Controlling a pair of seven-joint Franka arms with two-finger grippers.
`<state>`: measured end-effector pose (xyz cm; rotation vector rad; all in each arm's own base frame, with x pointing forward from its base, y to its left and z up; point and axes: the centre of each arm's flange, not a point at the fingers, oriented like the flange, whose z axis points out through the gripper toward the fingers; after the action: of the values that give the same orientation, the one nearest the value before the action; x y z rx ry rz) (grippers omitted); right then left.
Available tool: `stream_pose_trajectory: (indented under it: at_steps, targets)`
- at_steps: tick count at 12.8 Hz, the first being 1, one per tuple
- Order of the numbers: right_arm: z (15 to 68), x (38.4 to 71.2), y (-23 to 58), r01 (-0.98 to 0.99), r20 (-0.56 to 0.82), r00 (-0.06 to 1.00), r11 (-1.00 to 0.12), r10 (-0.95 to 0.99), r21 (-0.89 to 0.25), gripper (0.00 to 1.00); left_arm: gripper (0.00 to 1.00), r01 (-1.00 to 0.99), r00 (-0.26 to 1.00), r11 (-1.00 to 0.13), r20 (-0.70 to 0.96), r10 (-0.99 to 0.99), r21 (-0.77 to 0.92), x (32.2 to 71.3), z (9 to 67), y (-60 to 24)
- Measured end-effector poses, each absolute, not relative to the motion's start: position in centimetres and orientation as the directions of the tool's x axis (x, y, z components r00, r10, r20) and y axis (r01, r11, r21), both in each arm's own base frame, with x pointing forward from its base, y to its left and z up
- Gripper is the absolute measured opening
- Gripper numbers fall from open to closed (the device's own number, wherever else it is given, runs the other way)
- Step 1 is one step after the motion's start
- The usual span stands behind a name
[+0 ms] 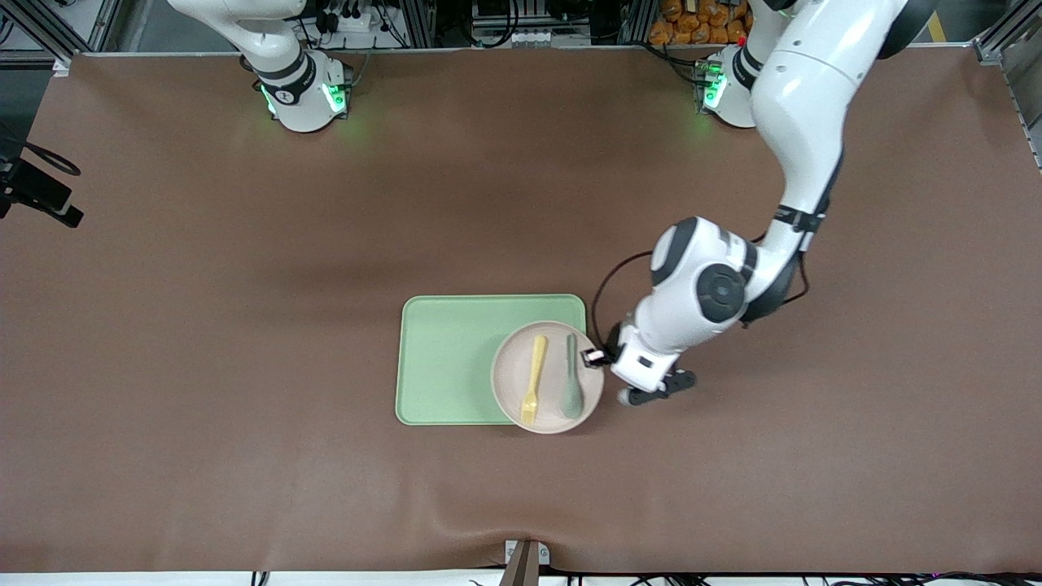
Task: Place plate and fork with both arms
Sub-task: 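Carry the plate with the left gripper onto the green tray, then release the plate with the left gripper while the right gripper reaches the fork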
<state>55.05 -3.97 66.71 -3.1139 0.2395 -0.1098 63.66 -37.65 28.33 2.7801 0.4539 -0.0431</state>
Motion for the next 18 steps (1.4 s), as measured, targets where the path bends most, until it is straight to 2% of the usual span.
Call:
stream_pose_trajectory:
  at_steps: [5,9,13,18]
  targets:
    - [66.4,55.2,-4.0,-0.153,0.064,0.986,-0.988,-0.155,-0.021,1.00,0.06,0.384,0.921,-0.853,-0.081,0.380,0.354,60.5,23.4,-43.9]
    - [66.2,55.3,-4.4,-0.159,0.058,0.985,-0.987,-0.160,-0.021,1.00,0.06,0.407,0.911,-0.855,-0.082,0.403,0.323,58.4,20.8,-46.2]
    - [64.9,55.8,-4.2,-0.157,0.034,0.987,-0.987,-0.158,-0.018,1.00,0.06,0.415,0.908,-0.853,-0.085,0.411,0.316,58.1,20.1,-46.5]
    - [60.7,58.3,-2.2,-0.122,-0.032,0.992,-0.992,-0.121,-0.013,1.00,0.06,0.468,0.881,-0.827,-0.096,0.463,0.310,58.7,20.1,-45.7]
